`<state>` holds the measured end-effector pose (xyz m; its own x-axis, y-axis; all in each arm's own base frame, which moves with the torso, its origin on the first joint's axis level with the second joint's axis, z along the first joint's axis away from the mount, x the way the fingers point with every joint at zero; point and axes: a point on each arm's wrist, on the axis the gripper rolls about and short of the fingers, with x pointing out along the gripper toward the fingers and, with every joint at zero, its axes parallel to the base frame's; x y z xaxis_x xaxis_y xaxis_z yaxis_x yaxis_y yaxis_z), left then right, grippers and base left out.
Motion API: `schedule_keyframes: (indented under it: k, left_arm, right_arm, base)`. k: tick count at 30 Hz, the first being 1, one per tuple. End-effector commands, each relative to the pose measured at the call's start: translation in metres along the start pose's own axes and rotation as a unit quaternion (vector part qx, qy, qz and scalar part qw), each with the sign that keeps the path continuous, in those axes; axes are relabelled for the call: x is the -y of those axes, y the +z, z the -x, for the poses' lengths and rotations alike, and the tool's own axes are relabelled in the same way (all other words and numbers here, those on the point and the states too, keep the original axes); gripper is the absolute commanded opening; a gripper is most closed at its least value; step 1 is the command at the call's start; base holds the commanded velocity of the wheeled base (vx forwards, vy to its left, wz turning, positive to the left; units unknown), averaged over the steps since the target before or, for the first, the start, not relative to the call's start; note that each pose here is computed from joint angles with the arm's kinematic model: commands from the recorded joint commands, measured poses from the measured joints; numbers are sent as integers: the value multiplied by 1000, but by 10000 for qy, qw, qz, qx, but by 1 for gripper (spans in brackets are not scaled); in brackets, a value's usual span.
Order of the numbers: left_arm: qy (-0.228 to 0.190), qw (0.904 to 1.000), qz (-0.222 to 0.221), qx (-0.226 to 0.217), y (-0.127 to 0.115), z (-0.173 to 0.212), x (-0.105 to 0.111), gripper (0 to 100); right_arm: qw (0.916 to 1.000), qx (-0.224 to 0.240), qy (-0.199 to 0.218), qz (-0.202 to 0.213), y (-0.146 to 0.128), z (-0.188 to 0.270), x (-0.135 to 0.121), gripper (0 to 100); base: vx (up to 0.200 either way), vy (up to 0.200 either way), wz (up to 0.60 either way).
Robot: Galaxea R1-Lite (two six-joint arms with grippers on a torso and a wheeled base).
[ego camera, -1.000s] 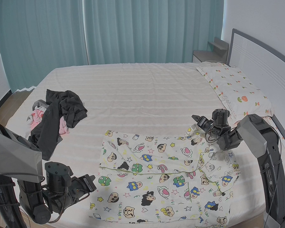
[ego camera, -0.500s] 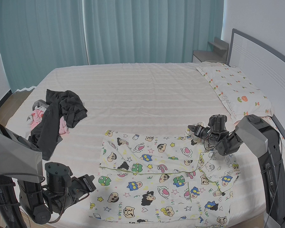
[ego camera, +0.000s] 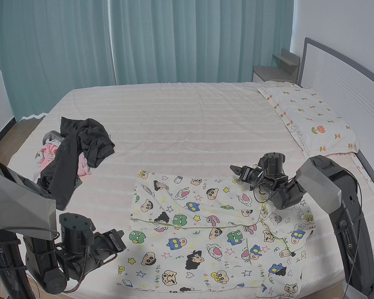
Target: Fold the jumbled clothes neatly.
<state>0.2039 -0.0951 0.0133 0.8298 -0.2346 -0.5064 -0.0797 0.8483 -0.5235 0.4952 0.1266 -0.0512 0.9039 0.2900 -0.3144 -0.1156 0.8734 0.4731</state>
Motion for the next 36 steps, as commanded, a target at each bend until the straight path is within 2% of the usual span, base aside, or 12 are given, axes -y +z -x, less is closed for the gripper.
schedule_keyframes:
  k: [1,3,10,15,20,23,27,28,31,36]
  left_arm:
    - [-41,10000,12,51,1,-1,1,0]
    - [-41,10000,12,51,1,-1,1,0]
    - [-47,10000,11,37,0,0,1,0]
    - [-52,10000,7,33,0,0,1,0]
    - [-31,10000,3,11,-1,1,0,0]
    - [-32,10000,4,-10,-1,1,0,0]
    - [-24,10000,5,-93,-4,-1,-1,0]
    - [-24,10000,5,-93,-4,-1,-1,0]
    - [38,9998,-36,-187,-9,-3,-2,0]
    - [160,9989,-108,-420,-17,-2,-7,0]
  right_arm:
    - [9997,230,-113,-59,17,3,8,100]
    - [9991,304,-274,-99,33,17,16,100]
    - [9976,317,-571,-214,49,59,35,100]
    - [9971,377,-612,-244,58,95,32,100]
    - [9962,342,-704,-371,64,164,20,100]
    - [9951,214,-752,-612,57,212,11,100]
    - [9914,-88,-933,-917,35,264,12,100]
    - [9914,-88,-933,-917,35,264,12,100]
    - [9880,-319,-1127,-1003,12,299,18,100]
    - [9880,-478,-1107,-965,-5,322,18,100]
  base:
    - [0,0,0]
    - [0,0,0]
    - [0,0,0]
    - [-120,0,0]
    - [-200,0,0]
    - [-200,0,0]
    - [-200,0,0]
    - [-200,0,0]
    - [-200,0,0]
    - [-80,0,0]
